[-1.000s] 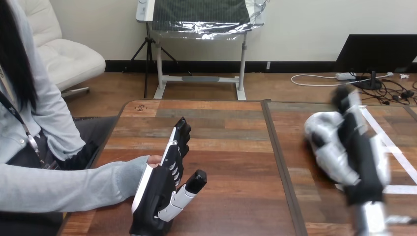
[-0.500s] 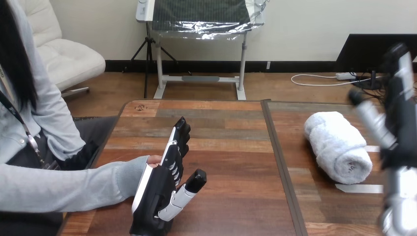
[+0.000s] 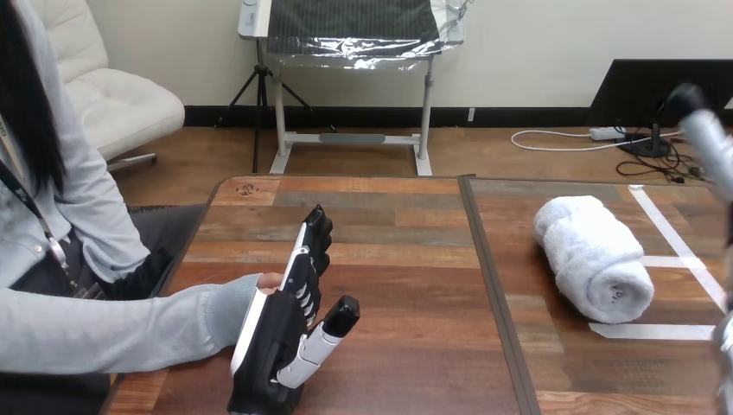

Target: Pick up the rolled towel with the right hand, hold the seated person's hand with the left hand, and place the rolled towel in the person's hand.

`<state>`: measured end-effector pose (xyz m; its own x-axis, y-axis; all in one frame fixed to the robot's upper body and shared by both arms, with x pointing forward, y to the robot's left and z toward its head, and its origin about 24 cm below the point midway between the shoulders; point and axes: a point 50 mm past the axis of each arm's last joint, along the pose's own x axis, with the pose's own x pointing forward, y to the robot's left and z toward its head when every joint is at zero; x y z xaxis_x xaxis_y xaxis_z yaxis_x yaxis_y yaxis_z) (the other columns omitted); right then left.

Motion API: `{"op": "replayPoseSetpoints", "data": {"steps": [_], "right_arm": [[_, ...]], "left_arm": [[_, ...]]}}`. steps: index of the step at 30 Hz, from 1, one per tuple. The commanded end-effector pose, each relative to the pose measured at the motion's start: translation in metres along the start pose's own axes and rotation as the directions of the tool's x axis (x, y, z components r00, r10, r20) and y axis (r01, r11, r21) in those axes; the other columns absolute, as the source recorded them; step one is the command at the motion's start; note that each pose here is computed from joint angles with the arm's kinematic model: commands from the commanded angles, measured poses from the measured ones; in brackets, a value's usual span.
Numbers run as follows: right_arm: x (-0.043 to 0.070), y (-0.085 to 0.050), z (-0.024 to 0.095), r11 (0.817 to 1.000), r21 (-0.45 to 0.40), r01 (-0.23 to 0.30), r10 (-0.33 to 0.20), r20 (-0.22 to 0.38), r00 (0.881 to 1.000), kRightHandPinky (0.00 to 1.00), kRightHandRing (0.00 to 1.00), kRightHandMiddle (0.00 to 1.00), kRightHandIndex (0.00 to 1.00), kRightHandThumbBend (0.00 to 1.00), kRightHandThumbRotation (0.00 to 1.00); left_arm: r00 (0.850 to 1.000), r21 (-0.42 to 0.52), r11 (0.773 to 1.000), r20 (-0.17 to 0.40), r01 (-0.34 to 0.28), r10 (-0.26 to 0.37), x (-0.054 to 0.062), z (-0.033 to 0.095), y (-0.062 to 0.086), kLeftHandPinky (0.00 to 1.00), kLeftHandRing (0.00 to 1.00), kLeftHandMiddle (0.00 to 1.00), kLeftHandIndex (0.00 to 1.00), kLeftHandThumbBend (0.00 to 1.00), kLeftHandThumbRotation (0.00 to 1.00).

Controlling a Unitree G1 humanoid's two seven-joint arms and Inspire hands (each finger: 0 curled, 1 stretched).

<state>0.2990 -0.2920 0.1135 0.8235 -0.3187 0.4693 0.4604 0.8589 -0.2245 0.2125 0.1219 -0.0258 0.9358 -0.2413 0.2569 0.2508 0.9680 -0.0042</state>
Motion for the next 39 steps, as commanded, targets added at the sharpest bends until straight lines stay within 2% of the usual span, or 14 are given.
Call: {"op": "replayPoseSetpoints", "data": {"steps": [1, 12, 21, 25, 30, 33, 36, 39], "right_arm": [[0.037, -0.006, 0.029, 0.999, -0.027, 0.045, -0.043, 0.092, 0.995, 1.00, 1.00, 1.00, 1.00, 1.00, 0.63], [0.061, -0.015, 0.026, 0.993, -0.102, 0.053, -0.054, -0.011, 0.998, 1.00, 1.00, 1.00, 1.00, 1.00, 0.61], [0.077, -0.016, 0.018, 0.983, -0.184, 0.017, -0.042, -0.128, 0.991, 1.00, 1.00, 1.00, 1.00, 1.00, 0.60], [0.083, -0.015, 0.013, 0.971, -0.239, -0.005, -0.041, -0.190, 0.981, 0.99, 1.00, 1.00, 1.00, 1.00, 0.59], [0.087, -0.013, 0.007, 0.959, -0.281, -0.045, -0.031, -0.260, 0.965, 0.92, 0.99, 1.00, 1.00, 1.00, 0.60], [0.089, -0.011, 0.004, 0.949, -0.308, -0.073, -0.027, -0.308, 0.951, 0.86, 0.96, 0.99, 1.00, 1.00, 0.61], [0.090, -0.009, 0.001, 0.946, -0.311, -0.092, -0.023, -0.349, 0.937, 0.77, 0.90, 0.96, 1.00, 1.00, 0.60], [0.091, -0.007, -0.002, 0.943, -0.312, -0.117, -0.014, -0.390, 0.921, 0.71, 0.88, 0.95, 1.00, 1.00, 0.59]], "left_arm": [[0.997, 0.002, 0.999, 0.071, 0.034, -0.034, 0.017, 0.009, -0.005, 0.99, 1.00, 1.00, 1.00, 1.00, 0.78], [0.996, -0.007, 0.999, 0.070, 0.053, -0.052, 0.017, 0.008, -0.006, 0.97, 1.00, 1.00, 1.00, 1.00, 0.79], [0.996, -0.007, 0.998, 0.069, 0.064, -0.063, 0.017, 0.008, -0.007, 0.95, 1.00, 1.00, 1.00, 1.00, 0.80], [0.995, -0.010, 0.997, 0.069, 0.070, -0.069, 0.017, 0.008, -0.007, 0.95, 1.00, 1.00, 1.00, 1.00, 0.80], [0.995, -0.012, 0.997, 0.068, 0.075, -0.074, 0.017, 0.008, -0.008, 0.94, 0.99, 1.00, 1.00, 1.00, 0.80], [0.995, -0.012, 0.997, 0.067, 0.077, -0.076, 0.017, 0.007, -0.008, 0.93, 0.99, 1.00, 1.00, 1.00, 0.80], [0.994, -0.014, 0.997, 0.070, 0.080, -0.079, 0.017, 0.007, -0.008, 0.93, 0.99, 1.00, 1.00, 1.00, 0.80], [0.994, -0.016, 0.996, 0.070, 0.084, -0.082, 0.017, 0.007, -0.009, 0.92, 0.98, 1.00, 1.00, 1.00, 0.80]]}}
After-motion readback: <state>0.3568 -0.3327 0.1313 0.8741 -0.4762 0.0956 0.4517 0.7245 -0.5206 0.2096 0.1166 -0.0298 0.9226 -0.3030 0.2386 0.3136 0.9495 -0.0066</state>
